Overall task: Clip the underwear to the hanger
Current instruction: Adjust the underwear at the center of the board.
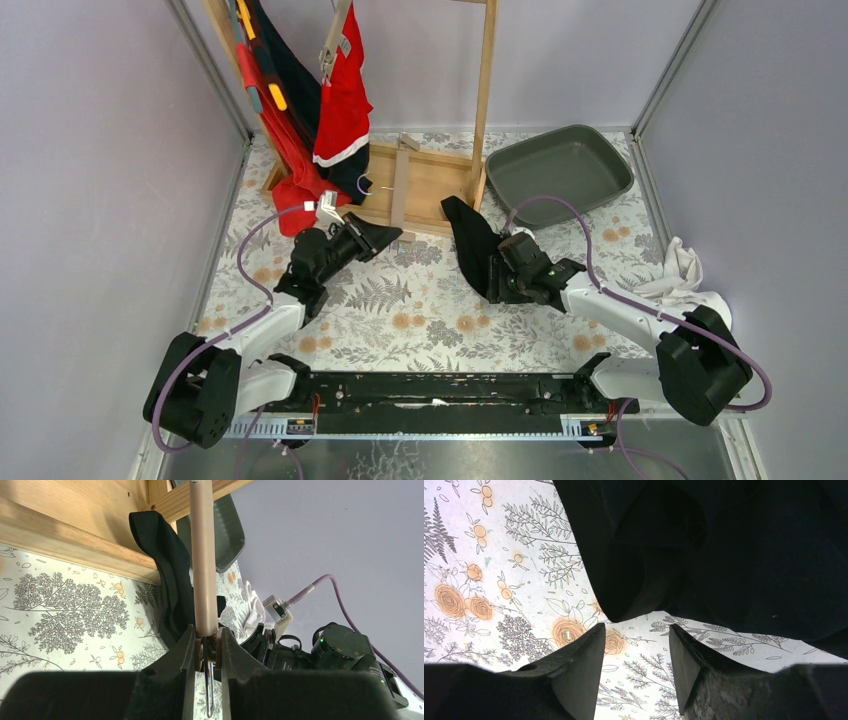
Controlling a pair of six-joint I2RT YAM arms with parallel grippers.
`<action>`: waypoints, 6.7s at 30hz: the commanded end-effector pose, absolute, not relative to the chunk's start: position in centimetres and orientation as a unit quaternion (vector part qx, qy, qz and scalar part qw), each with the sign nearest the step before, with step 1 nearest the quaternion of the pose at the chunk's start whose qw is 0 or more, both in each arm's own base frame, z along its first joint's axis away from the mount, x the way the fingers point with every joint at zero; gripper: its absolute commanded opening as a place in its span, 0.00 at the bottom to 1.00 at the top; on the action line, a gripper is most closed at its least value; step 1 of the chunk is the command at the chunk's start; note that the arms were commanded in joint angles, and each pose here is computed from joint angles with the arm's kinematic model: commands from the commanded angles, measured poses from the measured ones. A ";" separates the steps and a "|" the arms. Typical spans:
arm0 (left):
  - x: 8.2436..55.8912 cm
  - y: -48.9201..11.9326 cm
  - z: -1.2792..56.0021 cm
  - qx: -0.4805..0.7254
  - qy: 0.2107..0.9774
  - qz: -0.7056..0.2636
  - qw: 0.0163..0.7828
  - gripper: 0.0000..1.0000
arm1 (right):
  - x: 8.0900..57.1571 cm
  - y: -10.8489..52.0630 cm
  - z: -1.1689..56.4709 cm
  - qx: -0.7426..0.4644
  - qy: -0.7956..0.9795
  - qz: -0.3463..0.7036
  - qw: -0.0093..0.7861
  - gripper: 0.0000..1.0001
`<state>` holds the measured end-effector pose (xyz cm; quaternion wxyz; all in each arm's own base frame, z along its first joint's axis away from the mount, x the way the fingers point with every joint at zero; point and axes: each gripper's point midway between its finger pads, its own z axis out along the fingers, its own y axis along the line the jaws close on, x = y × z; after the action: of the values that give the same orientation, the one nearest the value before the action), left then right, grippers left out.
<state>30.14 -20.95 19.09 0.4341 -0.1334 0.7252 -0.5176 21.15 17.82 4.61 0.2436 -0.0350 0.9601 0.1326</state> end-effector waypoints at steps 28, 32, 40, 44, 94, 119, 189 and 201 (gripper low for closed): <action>30.5 -20.3 20.1 -0.122 0.696 -0.544 0.452 0.00 | 22.7 20.2 4.5 -0.005 0.959 0.130 0.250 0.02; 30.5 -20.2 20.1 -0.123 0.696 -0.544 0.452 0.00 | 21.9 21.5 4.6 -0.020 0.959 0.135 0.247 0.00; 30.5 -20.0 19.7 -0.127 0.696 -0.544 0.451 0.00 | 19.5 25.5 4.6 -0.073 0.959 0.130 0.243 0.00; 30.4 -19.9 19.6 -0.128 0.696 -0.545 0.450 0.00 | 18.6 27.7 3.7 -0.099 0.959 0.132 0.232 0.00; 30.7 -17.3 19.1 -0.154 0.691 -0.532 0.465 0.00 | 24.6 30.3 5.7 -0.142 0.947 0.086 0.276 0.46; 30.7 -17.0 18.6 -0.159 0.691 -0.531 0.463 0.00 | 24.3 30.5 6.2 -0.155 0.941 0.074 0.292 0.00; 30.9 -16.1 17.9 -0.171 0.695 -0.521 0.465 0.00 | 18.7 30.6 -1.0 -0.201 0.917 0.173 0.297 0.36; 30.9 -15.9 17.5 -0.173 0.699 -0.515 0.466 0.00 | 18.2 30.1 -0.3 -0.191 0.911 0.197 0.308 0.08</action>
<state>30.68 -16.14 16.09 0.4377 -0.1912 0.7160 -0.5091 19.87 32.01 1.26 0.3411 -0.1819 0.8968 0.2152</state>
